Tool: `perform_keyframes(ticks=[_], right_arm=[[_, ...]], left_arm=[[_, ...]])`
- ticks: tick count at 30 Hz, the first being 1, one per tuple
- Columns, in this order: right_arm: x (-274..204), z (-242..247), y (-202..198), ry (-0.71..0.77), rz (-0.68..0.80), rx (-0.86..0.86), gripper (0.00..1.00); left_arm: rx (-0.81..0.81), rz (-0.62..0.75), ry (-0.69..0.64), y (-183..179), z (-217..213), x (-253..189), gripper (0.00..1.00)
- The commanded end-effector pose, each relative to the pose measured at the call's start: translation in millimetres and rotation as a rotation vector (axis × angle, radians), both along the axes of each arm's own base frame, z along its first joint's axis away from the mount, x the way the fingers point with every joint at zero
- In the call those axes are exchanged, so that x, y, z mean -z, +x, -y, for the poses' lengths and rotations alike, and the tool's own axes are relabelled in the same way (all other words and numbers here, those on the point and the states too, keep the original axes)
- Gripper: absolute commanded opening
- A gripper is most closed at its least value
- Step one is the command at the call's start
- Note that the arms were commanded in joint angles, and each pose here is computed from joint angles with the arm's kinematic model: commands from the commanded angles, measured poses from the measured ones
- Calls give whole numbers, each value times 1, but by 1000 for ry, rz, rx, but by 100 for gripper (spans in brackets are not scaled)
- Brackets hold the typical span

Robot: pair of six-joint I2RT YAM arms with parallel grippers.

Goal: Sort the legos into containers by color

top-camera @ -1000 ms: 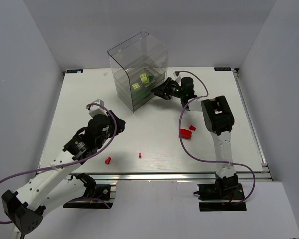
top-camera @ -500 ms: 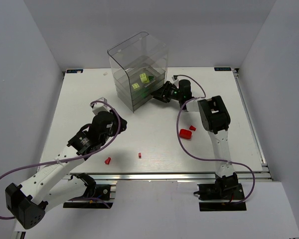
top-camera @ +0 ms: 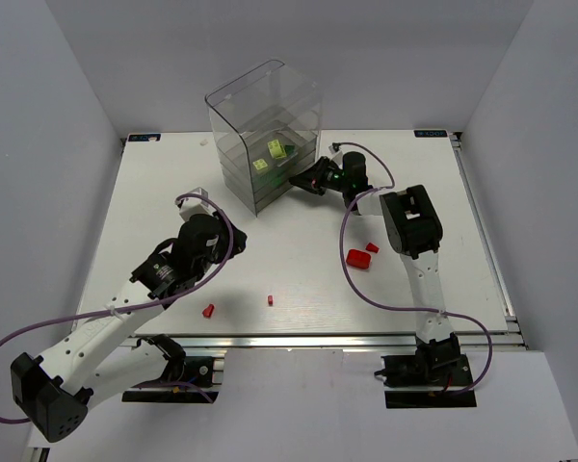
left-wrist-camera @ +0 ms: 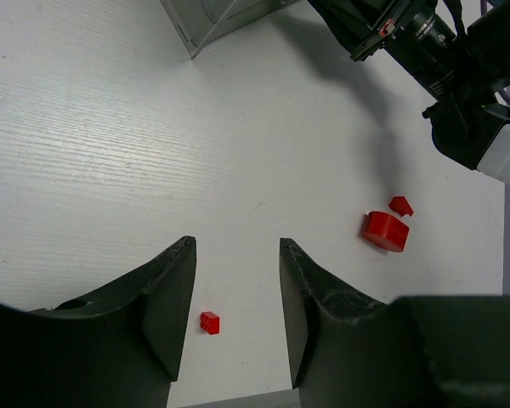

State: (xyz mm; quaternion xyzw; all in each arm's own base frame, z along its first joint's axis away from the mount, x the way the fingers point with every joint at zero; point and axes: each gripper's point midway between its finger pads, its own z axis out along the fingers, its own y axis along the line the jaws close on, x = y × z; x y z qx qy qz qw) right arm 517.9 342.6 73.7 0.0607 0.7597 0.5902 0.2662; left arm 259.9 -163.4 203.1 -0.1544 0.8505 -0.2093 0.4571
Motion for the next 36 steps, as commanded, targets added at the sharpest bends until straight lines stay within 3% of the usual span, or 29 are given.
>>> perform_keyframes(ticks=[1, 4, 30, 36], right_arm=[[-12, -7, 4, 19, 73, -6, 6], [-13, -6, 2, 21, 76, -7, 0], [-10, 46, -48, 36, 59, -25, 0], [-15, 54, -52, 47, 85, -57, 0]], left_arm=[[12, 19, -23, 0, 4, -14, 54], [14, 19, -23, 0, 5, -13, 54], [8, -22, -26, -15, -5, 11, 54], [-5, -95, 5, -27, -13, 29, 62]])
